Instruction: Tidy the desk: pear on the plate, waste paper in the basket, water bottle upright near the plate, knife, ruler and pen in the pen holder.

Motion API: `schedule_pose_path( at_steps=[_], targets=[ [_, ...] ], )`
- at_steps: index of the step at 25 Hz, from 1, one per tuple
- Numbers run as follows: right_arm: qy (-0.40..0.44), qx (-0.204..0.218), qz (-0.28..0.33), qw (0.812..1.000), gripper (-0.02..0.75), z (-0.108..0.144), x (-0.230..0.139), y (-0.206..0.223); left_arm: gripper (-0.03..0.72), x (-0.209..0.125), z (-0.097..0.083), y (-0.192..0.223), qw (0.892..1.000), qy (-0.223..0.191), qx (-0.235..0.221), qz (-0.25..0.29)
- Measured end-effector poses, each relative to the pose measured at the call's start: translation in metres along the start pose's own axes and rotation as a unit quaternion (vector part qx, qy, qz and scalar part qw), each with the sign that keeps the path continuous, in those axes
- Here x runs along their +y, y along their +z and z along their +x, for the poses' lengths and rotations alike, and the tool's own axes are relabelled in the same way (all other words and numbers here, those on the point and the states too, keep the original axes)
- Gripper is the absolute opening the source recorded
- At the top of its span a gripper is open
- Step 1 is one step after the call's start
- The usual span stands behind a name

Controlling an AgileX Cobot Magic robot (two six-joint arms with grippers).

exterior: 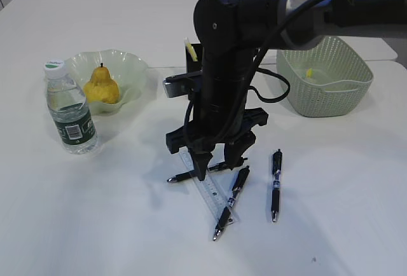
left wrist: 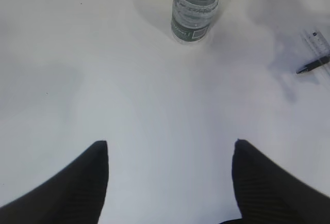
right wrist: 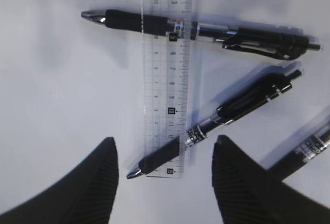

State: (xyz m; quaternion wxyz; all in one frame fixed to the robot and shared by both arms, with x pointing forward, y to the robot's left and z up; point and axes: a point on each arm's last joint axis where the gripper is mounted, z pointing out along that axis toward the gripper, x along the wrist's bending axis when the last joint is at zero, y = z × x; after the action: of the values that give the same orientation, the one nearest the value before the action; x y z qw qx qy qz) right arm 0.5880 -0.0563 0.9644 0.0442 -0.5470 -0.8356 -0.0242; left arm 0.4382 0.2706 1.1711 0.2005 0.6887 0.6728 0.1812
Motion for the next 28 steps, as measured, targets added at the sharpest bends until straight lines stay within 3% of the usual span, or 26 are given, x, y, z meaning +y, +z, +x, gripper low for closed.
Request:
schedule_pose_path(
  at_steps=[14, 28],
  targets=[
    [0.017, -0.006, 0.031, 0.999, 0.463, -0.003, 0.007, 0.038, 0.527, 0.0, 0.0, 0.0, 1.0, 0.0, 0.0, 0.0],
    [0.021, 0.003, 0.007, 1.0, 0.464, -0.001, 0.012, 0.043, 0.527, 0.0, 0.0, 0.0, 1.0, 0.001, 0.002, 0.0]
  ],
)
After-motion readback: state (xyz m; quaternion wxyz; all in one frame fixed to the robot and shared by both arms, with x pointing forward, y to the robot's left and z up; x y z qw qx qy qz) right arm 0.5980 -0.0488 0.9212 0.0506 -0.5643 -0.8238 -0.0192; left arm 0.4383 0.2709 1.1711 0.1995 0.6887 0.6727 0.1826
